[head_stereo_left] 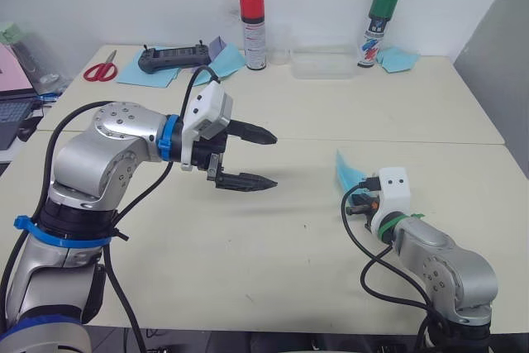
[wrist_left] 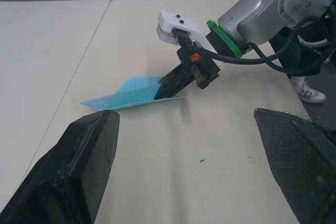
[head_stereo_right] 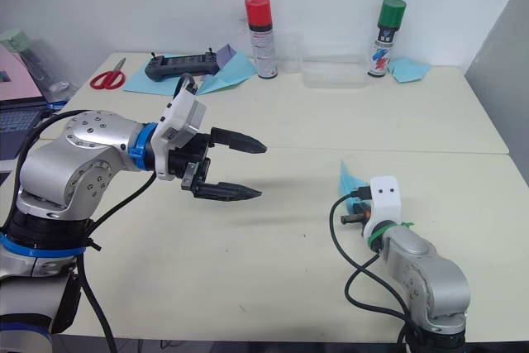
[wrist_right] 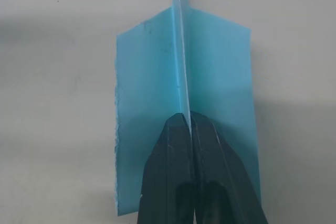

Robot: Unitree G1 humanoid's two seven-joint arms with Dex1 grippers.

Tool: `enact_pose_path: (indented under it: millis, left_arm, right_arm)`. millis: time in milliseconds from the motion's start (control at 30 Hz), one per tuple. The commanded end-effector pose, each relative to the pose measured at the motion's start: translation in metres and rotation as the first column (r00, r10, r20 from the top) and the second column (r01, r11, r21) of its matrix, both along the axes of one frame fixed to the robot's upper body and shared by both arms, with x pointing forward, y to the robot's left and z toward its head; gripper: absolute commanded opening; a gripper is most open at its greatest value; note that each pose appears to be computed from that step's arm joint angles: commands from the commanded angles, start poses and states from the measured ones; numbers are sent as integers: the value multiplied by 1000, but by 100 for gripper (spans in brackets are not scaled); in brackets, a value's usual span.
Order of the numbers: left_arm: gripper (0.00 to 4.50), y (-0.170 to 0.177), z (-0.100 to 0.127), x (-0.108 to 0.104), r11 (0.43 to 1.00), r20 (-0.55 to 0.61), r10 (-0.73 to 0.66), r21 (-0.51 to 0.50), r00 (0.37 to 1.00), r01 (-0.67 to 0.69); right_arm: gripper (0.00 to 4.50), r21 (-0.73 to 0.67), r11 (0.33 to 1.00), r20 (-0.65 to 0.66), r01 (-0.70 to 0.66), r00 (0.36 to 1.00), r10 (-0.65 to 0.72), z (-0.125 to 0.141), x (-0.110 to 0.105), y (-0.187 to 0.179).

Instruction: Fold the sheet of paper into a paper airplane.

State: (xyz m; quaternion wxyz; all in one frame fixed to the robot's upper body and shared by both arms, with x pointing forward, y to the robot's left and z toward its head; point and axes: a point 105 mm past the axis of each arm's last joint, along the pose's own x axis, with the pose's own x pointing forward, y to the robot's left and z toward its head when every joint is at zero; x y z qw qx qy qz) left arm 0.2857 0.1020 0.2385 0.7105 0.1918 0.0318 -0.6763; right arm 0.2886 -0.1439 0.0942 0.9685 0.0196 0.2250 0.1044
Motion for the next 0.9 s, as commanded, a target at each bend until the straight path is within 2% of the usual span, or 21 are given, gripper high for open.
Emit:
enact_pose_path:
  millis: [33,800,867,900]
  left_arm:
    - [450,3,10,-2,1000,42,11,-8,999,-11]
    - [450,3,10,-2,1000,42,11,-8,999,-11]
    - [450,16,-24,15,991,43,130,7,991,-131]
    - [450,20,-33,21,983,43,181,-4,982,-181]
  right_arm:
    - [2,-4,1000,44,7,999,-7,10,2,-1]
    - [2,-4,1000,44,7,999,-7,10,2,-1]
    - [2,-81,994,184,-68,979,82,41,15,-16]
    - [2,-111,989,214,-94,970,116,49,18,-22]
